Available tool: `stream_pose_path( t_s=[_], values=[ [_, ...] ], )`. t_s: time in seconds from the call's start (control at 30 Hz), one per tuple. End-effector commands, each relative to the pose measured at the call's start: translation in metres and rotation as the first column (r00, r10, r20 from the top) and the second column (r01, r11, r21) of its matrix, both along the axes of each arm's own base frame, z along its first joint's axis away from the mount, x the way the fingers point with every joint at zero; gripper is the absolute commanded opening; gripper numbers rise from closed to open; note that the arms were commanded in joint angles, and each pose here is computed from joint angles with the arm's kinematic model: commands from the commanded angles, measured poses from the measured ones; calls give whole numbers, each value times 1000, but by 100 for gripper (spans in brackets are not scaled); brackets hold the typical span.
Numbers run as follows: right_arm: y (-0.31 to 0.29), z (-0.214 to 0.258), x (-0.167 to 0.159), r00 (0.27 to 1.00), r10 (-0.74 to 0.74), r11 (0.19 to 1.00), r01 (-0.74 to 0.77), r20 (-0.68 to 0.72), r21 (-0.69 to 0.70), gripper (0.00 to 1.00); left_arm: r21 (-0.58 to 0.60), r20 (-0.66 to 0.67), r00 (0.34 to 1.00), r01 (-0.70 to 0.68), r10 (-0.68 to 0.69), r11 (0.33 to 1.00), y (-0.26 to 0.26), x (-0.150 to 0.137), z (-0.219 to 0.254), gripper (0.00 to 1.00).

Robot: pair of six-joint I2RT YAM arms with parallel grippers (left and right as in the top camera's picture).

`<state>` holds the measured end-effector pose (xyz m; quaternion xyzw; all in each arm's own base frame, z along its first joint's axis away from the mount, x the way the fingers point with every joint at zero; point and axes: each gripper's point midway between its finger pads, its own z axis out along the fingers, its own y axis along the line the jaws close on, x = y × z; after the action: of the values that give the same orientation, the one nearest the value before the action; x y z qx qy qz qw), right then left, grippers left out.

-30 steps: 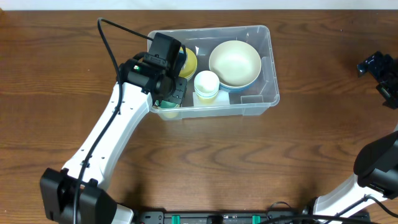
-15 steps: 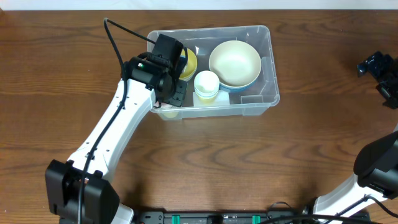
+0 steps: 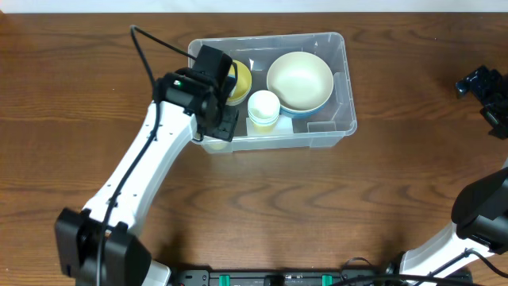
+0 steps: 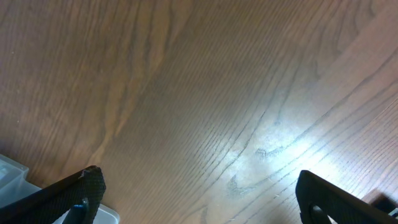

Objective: Pack container
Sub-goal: 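Release the pink cup onto the stack and retract the left arm to rest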

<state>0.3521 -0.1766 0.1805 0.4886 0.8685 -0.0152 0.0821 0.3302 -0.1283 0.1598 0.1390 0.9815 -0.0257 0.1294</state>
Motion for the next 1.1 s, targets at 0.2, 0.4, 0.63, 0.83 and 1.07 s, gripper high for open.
stream_pose_path(
  t_s=[0.2,0.4,0.63,0.83,1.07],
  values=[
    [0,1,-1,1000,-14,1000,14,1,-5,99,-125,296,953,-23,60,992,22,-43,134,88],
    [0,1,-1,1000,-15,1000,15,1,-5,99,-156,367,927,-12,69,988,49,-114,170,98],
    [0,1,-1,1000,-14,1000,14,1,-5,99,-169,400,913,-7,75,986,80,-193,179,98],
    [0,1,-1,1000,-15,1000,15,1,-5,99,-246,522,843,5,128,969,100,-245,192,98],
    [0,1,-1,1000,-15,1000,15,1,-5,99,-340,685,694,38,220,940,117,-286,207,98]
  ],
)
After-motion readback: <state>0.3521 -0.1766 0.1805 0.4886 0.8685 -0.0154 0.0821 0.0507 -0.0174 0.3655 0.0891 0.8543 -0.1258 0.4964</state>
